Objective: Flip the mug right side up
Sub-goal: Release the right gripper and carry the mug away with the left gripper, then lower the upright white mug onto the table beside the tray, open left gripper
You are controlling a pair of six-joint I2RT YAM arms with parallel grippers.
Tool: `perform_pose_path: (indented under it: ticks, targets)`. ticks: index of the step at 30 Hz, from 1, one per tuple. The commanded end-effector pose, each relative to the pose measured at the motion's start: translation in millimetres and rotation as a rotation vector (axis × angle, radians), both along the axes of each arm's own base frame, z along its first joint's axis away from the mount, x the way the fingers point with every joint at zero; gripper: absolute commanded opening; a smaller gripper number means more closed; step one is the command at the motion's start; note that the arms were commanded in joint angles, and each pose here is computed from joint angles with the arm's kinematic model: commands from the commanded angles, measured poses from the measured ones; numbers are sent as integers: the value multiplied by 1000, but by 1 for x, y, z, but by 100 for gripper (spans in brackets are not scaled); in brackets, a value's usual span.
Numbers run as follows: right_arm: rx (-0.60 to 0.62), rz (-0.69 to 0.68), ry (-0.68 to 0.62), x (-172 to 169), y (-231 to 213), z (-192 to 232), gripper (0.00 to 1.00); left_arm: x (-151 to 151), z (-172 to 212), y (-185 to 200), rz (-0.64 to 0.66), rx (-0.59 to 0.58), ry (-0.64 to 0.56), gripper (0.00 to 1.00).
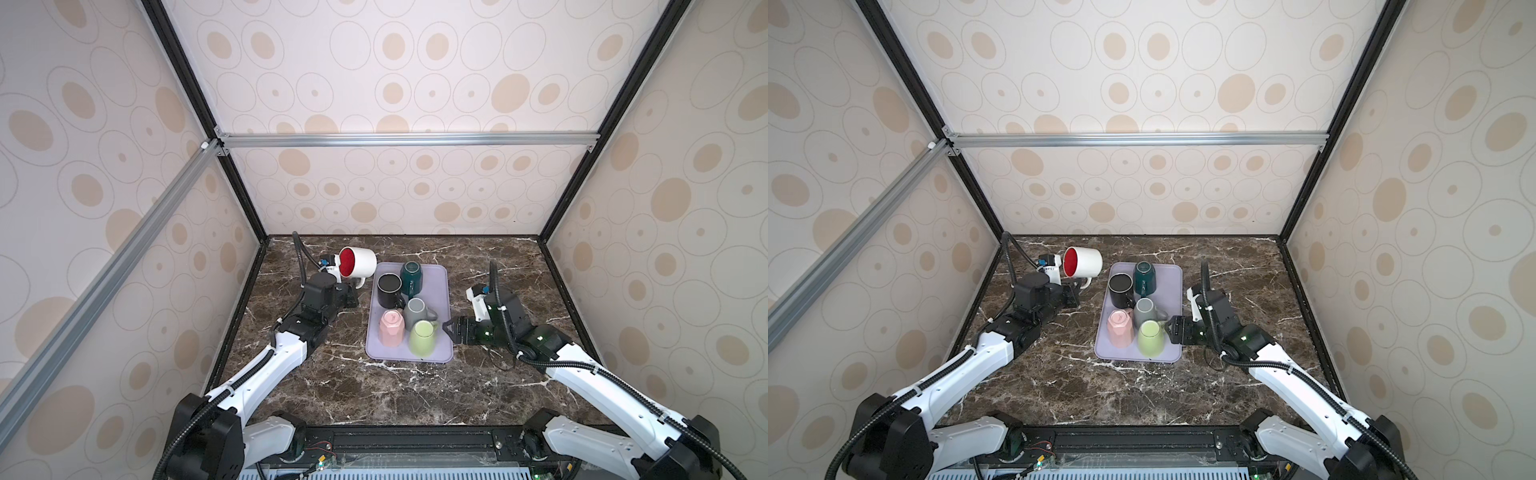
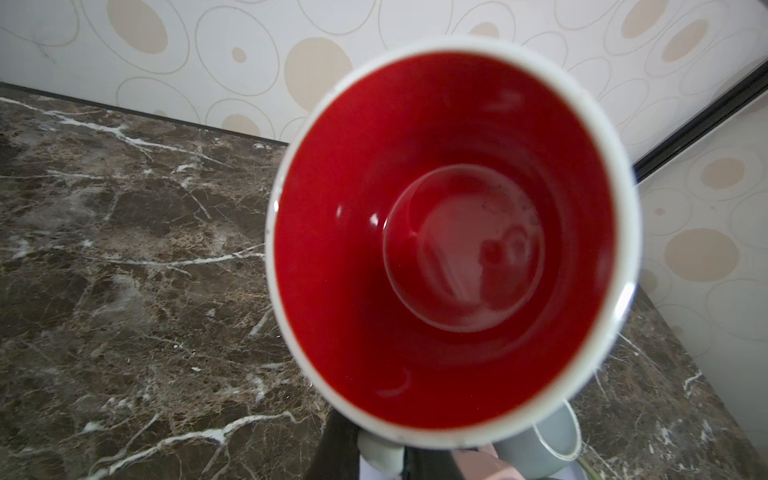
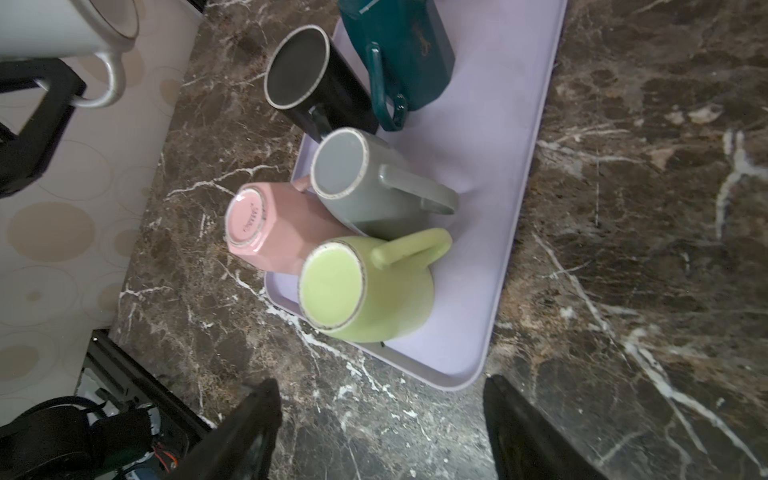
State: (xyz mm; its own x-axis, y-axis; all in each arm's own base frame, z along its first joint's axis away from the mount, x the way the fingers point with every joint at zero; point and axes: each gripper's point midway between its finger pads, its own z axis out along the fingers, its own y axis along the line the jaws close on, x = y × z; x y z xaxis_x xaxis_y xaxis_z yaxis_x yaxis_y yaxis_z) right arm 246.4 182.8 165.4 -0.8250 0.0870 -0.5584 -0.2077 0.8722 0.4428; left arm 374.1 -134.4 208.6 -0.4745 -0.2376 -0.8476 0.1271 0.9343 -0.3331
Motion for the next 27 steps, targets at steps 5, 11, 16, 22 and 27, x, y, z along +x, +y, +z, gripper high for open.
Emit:
perform_pose_path:
  ticks: [5,11,16,22,27]
  targets:
    - [-108,-34,2,-4,-20,-7,79,30,22,16,87,76,-63,0]
    - [-123,-34,33,-6,-21,-15,79,47,5,23,121,118,-19,0]
    - [-138,-35,61,-9,-22,-26,79,58,-11,31,151,211,29,0]
    - [-157,-49,66,-8,-26,-34,79,68,-31,32,153,244,72,0]
    - [-175,-48,76,-7,-26,-37,79,77,-49,37,168,306,117,0]
